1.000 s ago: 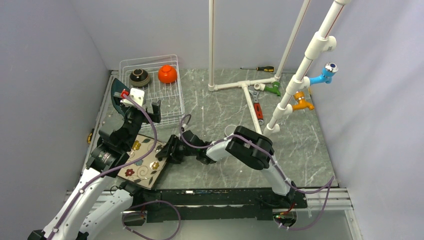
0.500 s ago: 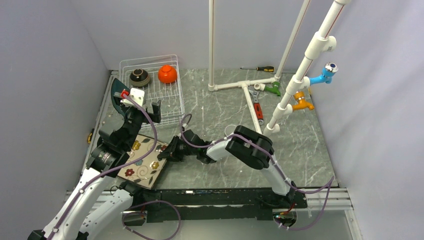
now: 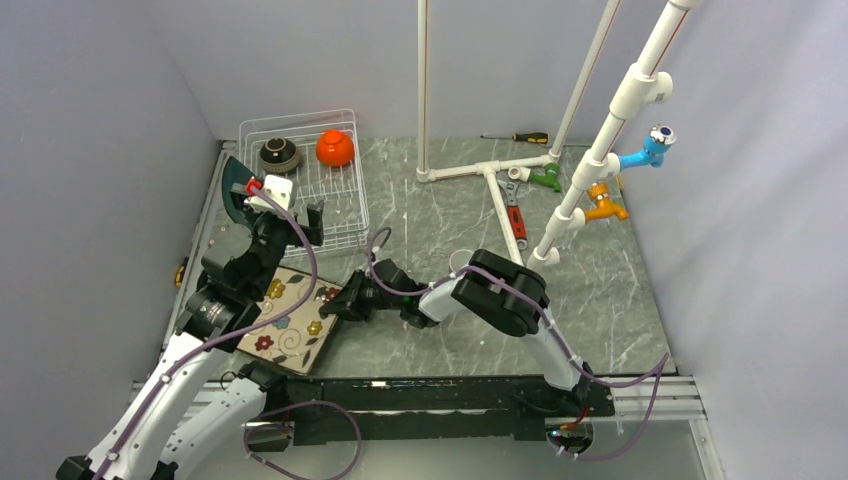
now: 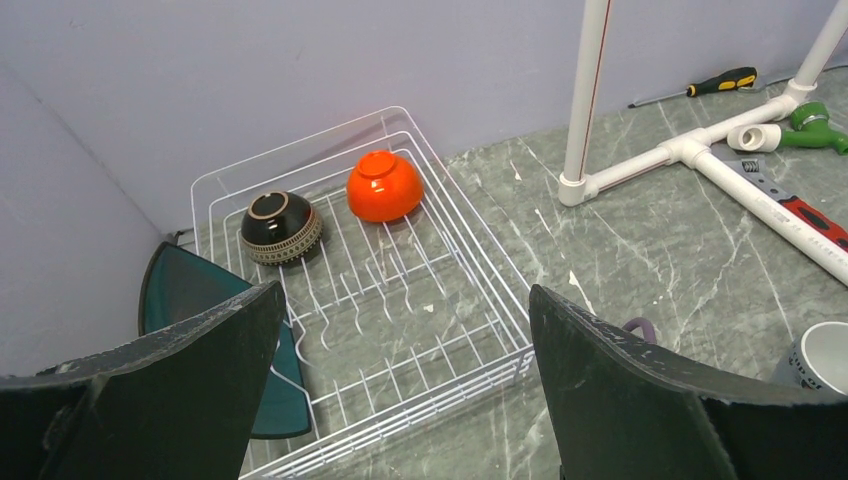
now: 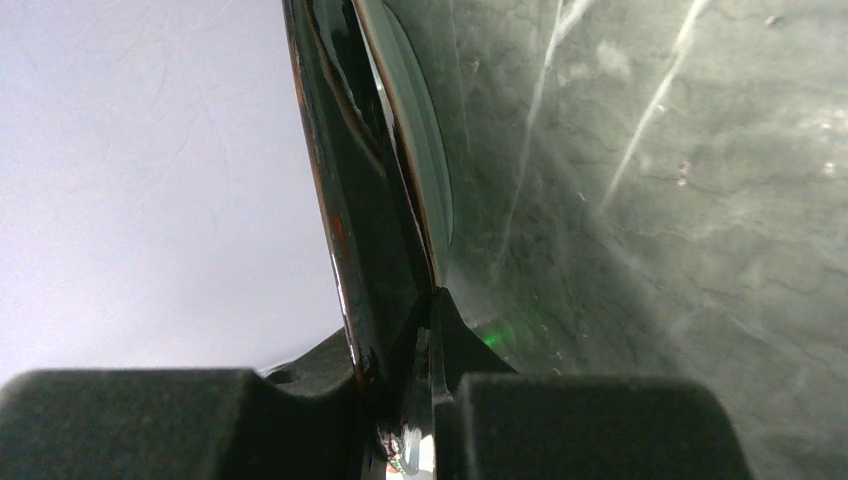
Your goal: Load the mixed dishes into the dish rack
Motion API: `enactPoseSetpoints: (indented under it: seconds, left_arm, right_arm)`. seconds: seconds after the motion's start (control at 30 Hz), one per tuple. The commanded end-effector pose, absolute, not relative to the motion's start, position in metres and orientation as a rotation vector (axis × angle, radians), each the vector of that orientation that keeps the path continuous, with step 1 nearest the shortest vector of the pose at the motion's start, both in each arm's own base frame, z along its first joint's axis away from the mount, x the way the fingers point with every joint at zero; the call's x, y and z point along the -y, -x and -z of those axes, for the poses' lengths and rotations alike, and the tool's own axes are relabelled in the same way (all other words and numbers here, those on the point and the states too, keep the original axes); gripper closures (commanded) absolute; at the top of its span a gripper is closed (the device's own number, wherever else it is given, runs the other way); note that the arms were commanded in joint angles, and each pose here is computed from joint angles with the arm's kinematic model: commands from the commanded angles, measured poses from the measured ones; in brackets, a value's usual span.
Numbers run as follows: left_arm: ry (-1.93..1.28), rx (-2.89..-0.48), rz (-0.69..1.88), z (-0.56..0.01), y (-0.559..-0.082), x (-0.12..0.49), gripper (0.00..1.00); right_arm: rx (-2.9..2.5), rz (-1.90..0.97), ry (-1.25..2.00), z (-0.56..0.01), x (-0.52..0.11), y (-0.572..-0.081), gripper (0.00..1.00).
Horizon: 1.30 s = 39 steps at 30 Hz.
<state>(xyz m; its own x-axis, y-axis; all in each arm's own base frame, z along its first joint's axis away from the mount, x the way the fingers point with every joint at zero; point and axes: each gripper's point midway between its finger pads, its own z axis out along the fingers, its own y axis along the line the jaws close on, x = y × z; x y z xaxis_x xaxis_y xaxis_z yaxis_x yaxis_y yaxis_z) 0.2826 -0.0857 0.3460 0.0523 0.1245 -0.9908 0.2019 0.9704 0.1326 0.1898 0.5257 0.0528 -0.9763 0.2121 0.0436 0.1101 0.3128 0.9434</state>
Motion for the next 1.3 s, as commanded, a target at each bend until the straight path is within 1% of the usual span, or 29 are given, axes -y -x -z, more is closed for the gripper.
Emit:
enactPoseSetpoints:
  seconds: [0.0, 0.23, 0.7, 1.1, 1.27]
  left_arm:
    - [-0.262, -1.505, 0.084, -0.352, -0.283, 0.09, 0.03]
    - [-0.257, -1.506, 0.08, -0.352, -0.284, 0.089, 0.03]
    - [-0.237, -1.514, 0.06, -0.347, -0.288, 0.086, 0.04]
    - [-0.23, -1.516, 0.056, -0.345, -0.289, 0.086, 0.04]
    - [-0.22, -1.52, 0.053, -0.348, -0.287, 0.083, 0.03]
  right_arm:
    - [-2.146, -2.098, -0.186, -0.146, -0.533, -0.193, 1.0]
    - [-1.968, -2.223, -0.08, -0.19, -0.524, -0.189, 1.0]
    - [-1.822, -2.294, 0.018, -0.228, -0.503, -0.175, 1.0]
    - [-1.769, -2.267, -0.025, -0.239, -0.459, -0.179, 1.0]
    - [-1.765, -2.237, -0.09, -0.233, -0.423, -0.178, 1.0]
